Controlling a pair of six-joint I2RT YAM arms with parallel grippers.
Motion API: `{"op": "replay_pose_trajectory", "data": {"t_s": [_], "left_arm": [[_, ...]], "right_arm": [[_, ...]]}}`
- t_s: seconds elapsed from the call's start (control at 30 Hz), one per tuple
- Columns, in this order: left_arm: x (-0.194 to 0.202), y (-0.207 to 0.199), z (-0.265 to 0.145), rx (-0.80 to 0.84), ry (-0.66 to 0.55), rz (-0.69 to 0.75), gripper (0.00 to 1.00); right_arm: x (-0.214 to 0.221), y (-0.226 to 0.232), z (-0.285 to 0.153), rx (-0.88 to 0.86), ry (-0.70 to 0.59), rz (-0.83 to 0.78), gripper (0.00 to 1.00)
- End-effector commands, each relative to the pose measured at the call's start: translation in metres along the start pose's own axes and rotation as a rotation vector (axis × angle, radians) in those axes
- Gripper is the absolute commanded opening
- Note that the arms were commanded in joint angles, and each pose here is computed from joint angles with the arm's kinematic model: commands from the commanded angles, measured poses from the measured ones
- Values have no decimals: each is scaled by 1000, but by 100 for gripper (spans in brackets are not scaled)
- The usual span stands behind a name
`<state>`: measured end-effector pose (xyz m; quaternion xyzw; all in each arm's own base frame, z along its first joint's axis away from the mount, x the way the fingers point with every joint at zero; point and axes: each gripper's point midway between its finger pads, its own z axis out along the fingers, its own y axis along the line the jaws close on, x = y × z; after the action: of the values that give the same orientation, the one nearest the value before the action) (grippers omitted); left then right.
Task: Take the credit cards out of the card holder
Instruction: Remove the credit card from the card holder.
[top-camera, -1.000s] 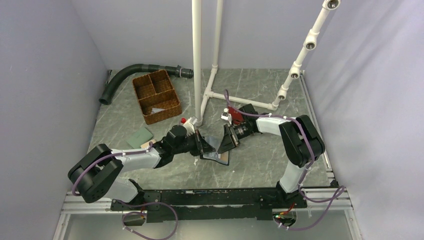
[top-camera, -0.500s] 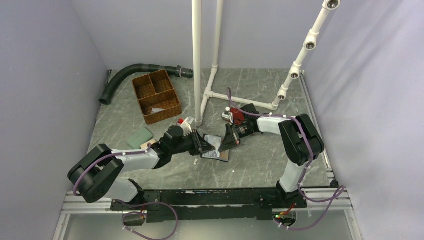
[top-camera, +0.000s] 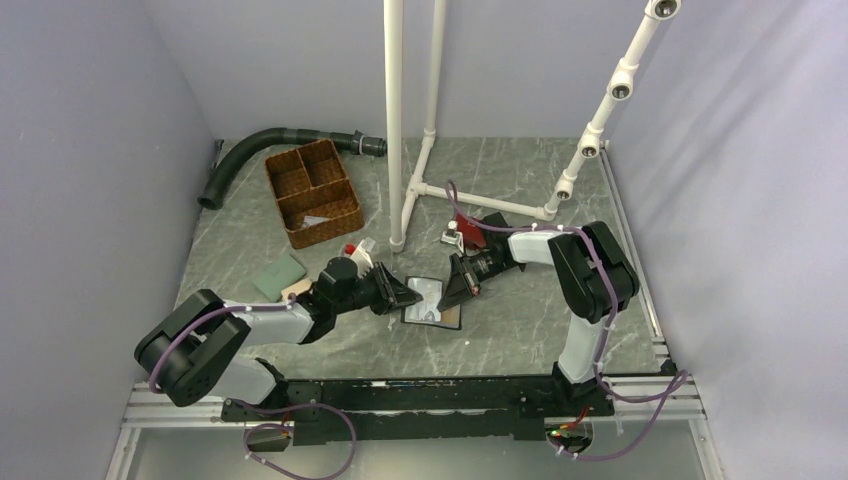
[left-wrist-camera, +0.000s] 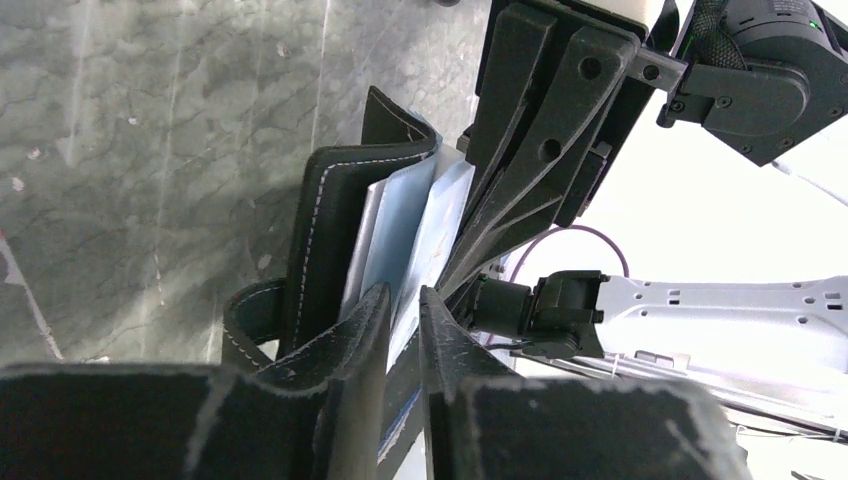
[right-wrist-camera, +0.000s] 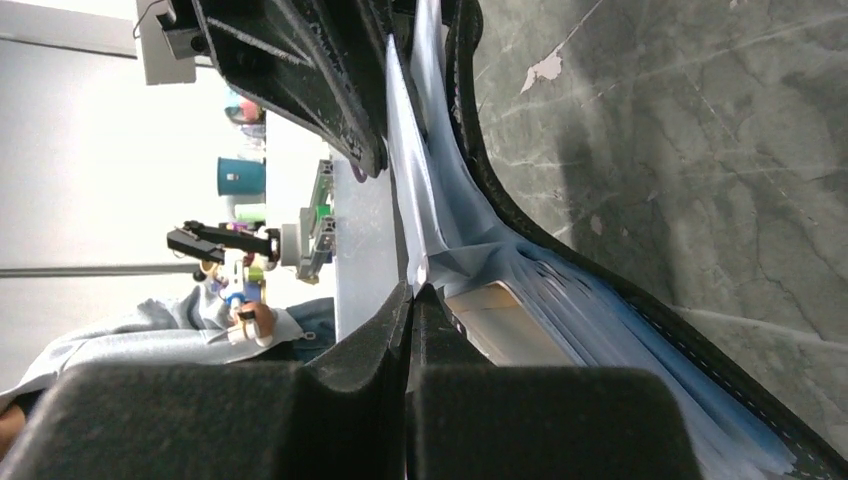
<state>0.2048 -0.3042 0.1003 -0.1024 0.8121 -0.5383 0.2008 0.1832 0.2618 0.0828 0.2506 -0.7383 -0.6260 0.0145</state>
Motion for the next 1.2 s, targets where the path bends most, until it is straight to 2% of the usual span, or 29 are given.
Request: {"op": "replay_pose_trajectory", "data": {"t_s": [0.0,0.1,0.37,0.83,1.13,1.17], "left_arm": [[-6,-21,-6,99,-22,6,17],[-5,-20,-6,116,-14,3,0],[-5,-13,-10,117,-19,-1,0],[-1,17,-20,18,-6,-22,0],[5,49,-19,-153,54,-78,0],[5,52,-20,-178,56,-77,2]], "right_arm": [[-6,6,-2,-37,-5,-61,0],[-5,4,-3,-33,-4,-61,0],[-1,-3,-7,-20,-1,-53,0],[11,-17,-12,16,25,-19,0],[14,-20,-18,79,43,-63,0],[14,-20,-18,85,44,-71,0]]}}
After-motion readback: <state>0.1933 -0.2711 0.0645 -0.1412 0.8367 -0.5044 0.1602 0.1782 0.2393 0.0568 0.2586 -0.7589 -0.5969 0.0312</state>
